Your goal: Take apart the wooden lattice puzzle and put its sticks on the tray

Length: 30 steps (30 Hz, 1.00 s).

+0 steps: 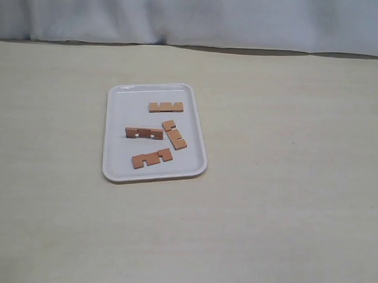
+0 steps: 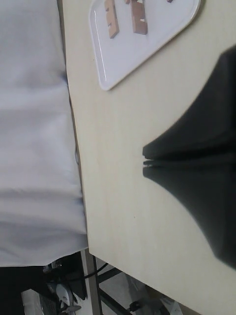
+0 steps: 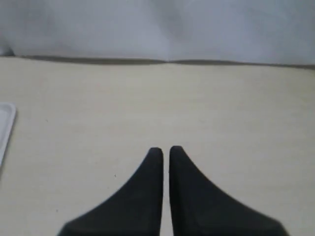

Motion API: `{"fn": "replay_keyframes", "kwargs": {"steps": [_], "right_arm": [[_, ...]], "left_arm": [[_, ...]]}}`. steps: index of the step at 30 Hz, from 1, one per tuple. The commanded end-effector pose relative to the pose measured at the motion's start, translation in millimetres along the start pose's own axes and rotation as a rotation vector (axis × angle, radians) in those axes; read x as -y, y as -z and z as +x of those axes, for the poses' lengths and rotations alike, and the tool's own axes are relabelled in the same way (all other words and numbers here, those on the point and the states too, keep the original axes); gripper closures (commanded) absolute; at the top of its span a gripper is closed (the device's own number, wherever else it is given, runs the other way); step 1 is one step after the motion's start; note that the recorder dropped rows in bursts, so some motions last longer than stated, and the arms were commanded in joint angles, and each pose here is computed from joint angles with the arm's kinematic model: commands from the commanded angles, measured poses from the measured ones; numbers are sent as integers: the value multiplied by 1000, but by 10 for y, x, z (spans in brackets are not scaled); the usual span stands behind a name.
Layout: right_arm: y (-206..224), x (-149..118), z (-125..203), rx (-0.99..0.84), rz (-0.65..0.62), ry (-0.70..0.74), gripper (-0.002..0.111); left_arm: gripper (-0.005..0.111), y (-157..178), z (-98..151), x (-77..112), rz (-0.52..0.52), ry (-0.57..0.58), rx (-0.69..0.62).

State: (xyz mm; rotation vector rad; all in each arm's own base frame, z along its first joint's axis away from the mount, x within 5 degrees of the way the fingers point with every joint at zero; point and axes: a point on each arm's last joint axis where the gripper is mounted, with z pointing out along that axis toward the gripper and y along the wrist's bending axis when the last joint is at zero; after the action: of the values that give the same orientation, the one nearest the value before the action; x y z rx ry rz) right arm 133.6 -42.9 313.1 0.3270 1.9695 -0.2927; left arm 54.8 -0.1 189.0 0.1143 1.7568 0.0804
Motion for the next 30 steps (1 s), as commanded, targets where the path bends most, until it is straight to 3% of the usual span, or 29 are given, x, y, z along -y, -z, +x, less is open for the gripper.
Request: {"fn": "replay_keyframes", "kwargs": {"steps": [1,16,27,30], "right_arm": [[258,21,124,174,-37,-40,104],[1051,128,496,662,-81,-80,104],[1091,161,478,629,-58,-95,104],[1066,157,515,578,-79,-157,104]], "left_arm": [[107,-1,8,3,3,1,0],[107,-1,0,1,1,-2,9],[107,-1,2,2,1,-2,7],[107,-1,2,2,1,-2,7]]}}
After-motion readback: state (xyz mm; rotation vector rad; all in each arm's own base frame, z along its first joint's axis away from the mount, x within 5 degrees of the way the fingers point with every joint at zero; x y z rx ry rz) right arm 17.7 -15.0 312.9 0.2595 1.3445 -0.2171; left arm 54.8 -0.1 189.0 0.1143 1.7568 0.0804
